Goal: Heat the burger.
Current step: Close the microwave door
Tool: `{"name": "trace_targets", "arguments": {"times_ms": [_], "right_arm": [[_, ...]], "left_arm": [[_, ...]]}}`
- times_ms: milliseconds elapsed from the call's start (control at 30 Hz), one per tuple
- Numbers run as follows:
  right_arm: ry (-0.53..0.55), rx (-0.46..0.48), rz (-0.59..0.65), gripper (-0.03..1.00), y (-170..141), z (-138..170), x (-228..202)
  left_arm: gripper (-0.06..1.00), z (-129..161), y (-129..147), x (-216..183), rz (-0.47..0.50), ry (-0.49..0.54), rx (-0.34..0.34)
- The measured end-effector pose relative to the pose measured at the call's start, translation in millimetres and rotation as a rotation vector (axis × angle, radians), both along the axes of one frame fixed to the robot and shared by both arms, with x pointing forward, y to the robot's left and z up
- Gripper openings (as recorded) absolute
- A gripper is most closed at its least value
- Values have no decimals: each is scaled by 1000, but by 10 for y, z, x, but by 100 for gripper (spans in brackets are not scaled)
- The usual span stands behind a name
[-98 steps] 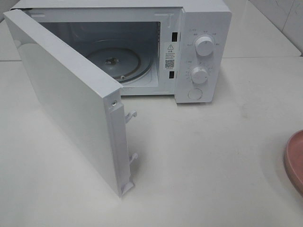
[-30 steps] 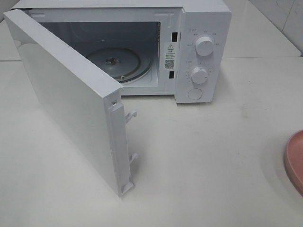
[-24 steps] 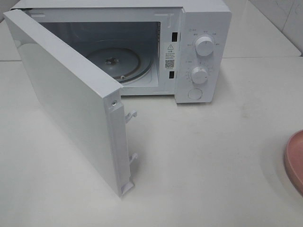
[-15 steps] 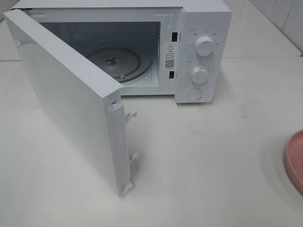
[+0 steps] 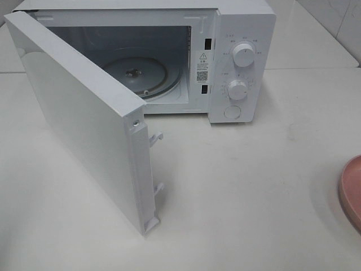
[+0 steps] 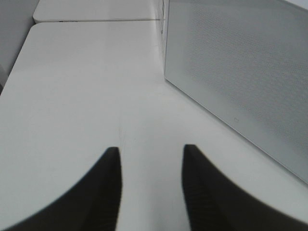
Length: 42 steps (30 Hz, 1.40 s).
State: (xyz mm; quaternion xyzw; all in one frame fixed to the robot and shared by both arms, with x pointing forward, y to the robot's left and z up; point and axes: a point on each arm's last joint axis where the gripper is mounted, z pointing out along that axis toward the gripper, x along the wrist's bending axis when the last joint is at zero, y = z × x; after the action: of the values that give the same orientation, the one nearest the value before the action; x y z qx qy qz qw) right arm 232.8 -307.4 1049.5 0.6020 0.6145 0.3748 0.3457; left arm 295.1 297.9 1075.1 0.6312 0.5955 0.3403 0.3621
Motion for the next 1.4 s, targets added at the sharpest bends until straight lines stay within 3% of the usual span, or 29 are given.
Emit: {"name": "trace_targets", "arguments": {"times_ms": [33, 67, 133, 200, 500, 733, 1067, 1233, 1400], "right_arm": [[0, 0, 0, 76, 0, 0, 0], [0, 0, 0, 76, 0, 0, 0], [0, 0, 0, 76, 0, 0, 0], [0, 0, 0, 76, 0, 0, 0], [0, 0, 0, 75, 0, 0, 0], [0, 0, 0, 75, 0, 0, 0], [0, 0, 0, 75, 0, 0, 0], [0, 0, 0, 75, 0, 0, 0], [0, 0, 0, 75, 0, 0, 0]], "left_arm": [[18, -5, -4, 84, 0, 16, 1], [18, -5, -4, 84, 0, 16, 1], [2, -19, -11, 201, 0, 38, 2], [0, -25, -15, 290, 1, 44, 2], [0, -291, -34, 616, 0, 21, -1], [0, -627, -43, 857, -2, -81, 7], [0, -778, -57, 1136, -3, -249, 7], [0, -860, -98, 1260, -50, -260, 20], [0, -961, -201, 1377, -167, -279, 24]]}}
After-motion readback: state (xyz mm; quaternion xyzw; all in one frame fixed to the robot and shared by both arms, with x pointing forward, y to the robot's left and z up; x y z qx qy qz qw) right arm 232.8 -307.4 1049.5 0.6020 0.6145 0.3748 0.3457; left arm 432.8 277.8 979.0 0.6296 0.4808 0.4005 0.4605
